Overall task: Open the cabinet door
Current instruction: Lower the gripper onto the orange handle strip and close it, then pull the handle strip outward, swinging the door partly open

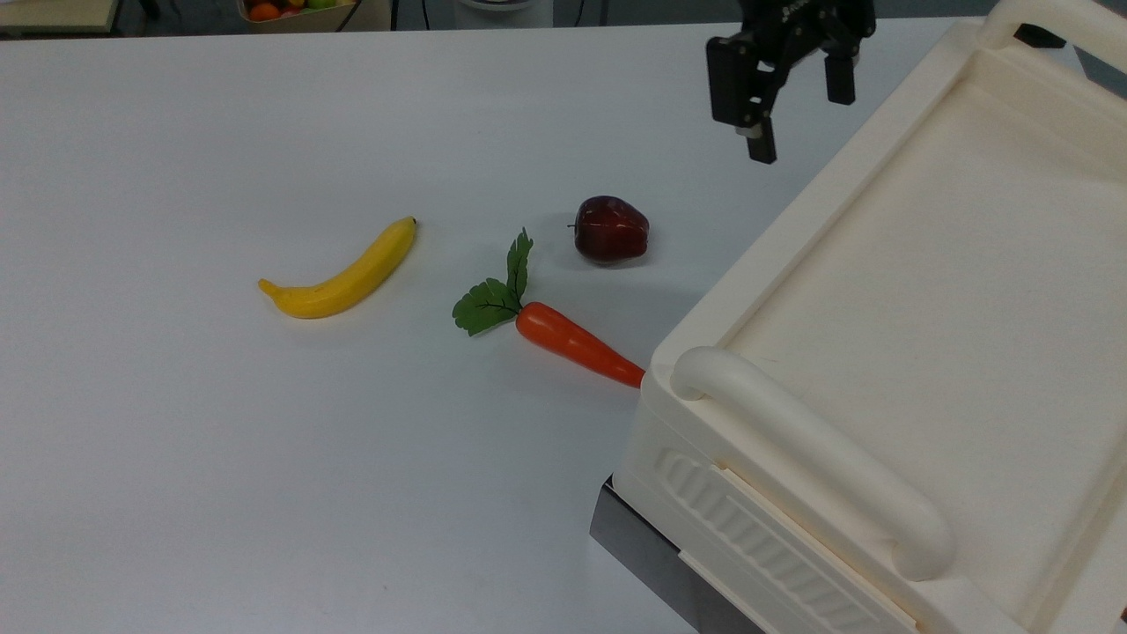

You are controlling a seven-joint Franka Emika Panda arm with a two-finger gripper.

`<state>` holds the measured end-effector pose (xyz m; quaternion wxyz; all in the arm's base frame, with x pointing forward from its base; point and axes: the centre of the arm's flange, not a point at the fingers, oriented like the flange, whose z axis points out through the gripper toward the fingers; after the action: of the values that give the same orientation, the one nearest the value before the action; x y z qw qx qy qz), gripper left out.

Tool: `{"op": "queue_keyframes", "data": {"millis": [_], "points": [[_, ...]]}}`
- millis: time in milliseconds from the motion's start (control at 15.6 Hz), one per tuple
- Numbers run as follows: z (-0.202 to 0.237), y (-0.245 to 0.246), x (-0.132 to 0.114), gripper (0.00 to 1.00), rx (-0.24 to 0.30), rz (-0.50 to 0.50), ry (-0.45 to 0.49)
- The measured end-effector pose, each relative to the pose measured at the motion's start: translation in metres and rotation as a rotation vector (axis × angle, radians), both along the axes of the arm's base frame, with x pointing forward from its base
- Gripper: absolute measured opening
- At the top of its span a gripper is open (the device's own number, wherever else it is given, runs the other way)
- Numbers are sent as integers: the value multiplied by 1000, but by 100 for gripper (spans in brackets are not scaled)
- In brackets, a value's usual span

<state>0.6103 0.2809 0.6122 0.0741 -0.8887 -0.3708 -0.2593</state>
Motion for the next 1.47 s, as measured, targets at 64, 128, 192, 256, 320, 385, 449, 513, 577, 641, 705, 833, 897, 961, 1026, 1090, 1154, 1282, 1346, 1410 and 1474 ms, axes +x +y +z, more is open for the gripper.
{"op": "queue_keyframes", "data": {"millis": [64, 128, 192, 256, 320, 385, 449, 513, 577, 641, 705, 833, 897, 961, 1026, 1090, 1154, 1282, 1346, 1410, 1474], "points": [[-3, 5, 1, 96, 5, 10, -16], [-5, 9, 3, 96, 8, 17, -30], [-9, 11, 5, 95, 8, 22, -36], [-13, 13, 8, 91, 9, 23, -41], [-15, 15, 10, 91, 12, 23, -49], [-16, 17, 13, 84, 13, 26, -54], [-16, 18, 14, 73, 12, 29, -57], [-15, 18, 15, 70, 11, 33, -60], [-14, 18, 15, 70, 10, 37, -63], [-14, 19, 14, 62, 9, 41, -65], [-14, 20, 14, 51, 5, 52, -68], [-13, 21, 13, 45, -1, 66, -72], [-13, 21, 13, 41, -3, 71, -73], [-13, 23, 11, 26, -3, 75, -71], [-13, 23, 11, 25, -3, 75, -71], [-13, 23, 11, 24, -3, 76, -70], [-12, 23, 10, 18, -3, 76, -62], [-11, 21, 10, 16, -6, 74, -52], [-10, 20, 10, 16, -6, 71, -46], [-10, 19, 10, 15, -3, 62, -35], [-10, 18, 10, 15, -3, 57, -27]]}}
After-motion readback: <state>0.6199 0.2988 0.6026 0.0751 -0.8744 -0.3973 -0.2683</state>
